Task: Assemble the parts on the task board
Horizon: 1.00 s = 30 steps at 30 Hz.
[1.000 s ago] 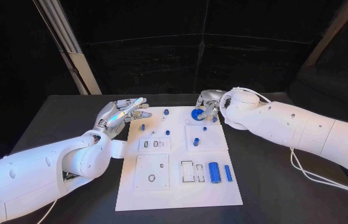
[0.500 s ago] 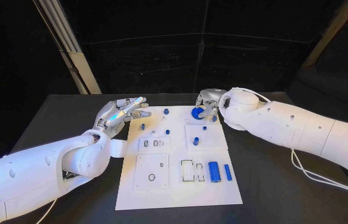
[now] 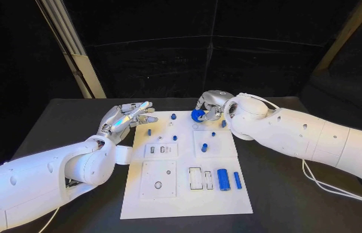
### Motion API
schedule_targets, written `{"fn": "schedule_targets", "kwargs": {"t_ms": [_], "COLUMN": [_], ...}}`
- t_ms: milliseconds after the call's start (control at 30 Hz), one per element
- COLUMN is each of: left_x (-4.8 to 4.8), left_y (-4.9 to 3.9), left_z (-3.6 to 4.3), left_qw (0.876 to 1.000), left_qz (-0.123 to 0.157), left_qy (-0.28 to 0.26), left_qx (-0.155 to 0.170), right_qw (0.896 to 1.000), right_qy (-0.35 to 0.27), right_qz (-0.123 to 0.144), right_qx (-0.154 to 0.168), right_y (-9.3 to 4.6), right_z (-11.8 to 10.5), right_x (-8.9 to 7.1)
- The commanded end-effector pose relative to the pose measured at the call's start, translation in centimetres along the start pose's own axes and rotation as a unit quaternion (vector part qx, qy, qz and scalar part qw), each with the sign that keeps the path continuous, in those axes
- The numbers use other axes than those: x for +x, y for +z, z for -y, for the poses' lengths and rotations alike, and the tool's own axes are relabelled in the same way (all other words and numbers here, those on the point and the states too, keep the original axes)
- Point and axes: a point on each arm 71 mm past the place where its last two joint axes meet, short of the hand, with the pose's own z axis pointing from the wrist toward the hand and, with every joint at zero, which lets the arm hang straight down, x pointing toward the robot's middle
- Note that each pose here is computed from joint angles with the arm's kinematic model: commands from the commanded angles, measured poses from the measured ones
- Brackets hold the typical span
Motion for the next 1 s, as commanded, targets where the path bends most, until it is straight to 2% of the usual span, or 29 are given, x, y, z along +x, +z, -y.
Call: {"fn": "schedule_targets", "kwargs": {"t_ms": [33, 267, 533, 700, 1000], "left_x": [0.19, 0.27, 0.39, 0.43, 0.5], "left_y": [0.02, 0.03, 0.09, 0.11, 0.15], "left_z": [0.09, 0.08, 0.05, 0.04, 0.02], "left_qw": [1.0, 1.0, 1.0, 1.0, 1.0], "left_qz": [-0.007, -0.008, -0.009, -0.01, -0.01], "left_qy": [-0.003, -0.004, -0.004, -0.004, -0.004], "left_qx": [0.002, 0.001, 0.001, 0.001, 0.001], "right_qw": [0.999, 0.998, 0.998, 0.998, 0.998], "right_qy": [0.017, 0.02, 0.016, 0.012, 0.002], "right_qz": [0.043, 0.037, 0.011, 0.002, -0.003], "right_qx": [-0.02, -0.047, -0.067, -0.068, -0.062], "right_y": [0.0, 0.5, 1.5, 2.1, 3.0], "right_z": [-1.5, -4.4, -7.0, -7.9, -8.5], "right_x": [-0.7, -0.4, 1.5, 2.4, 3.1]}}
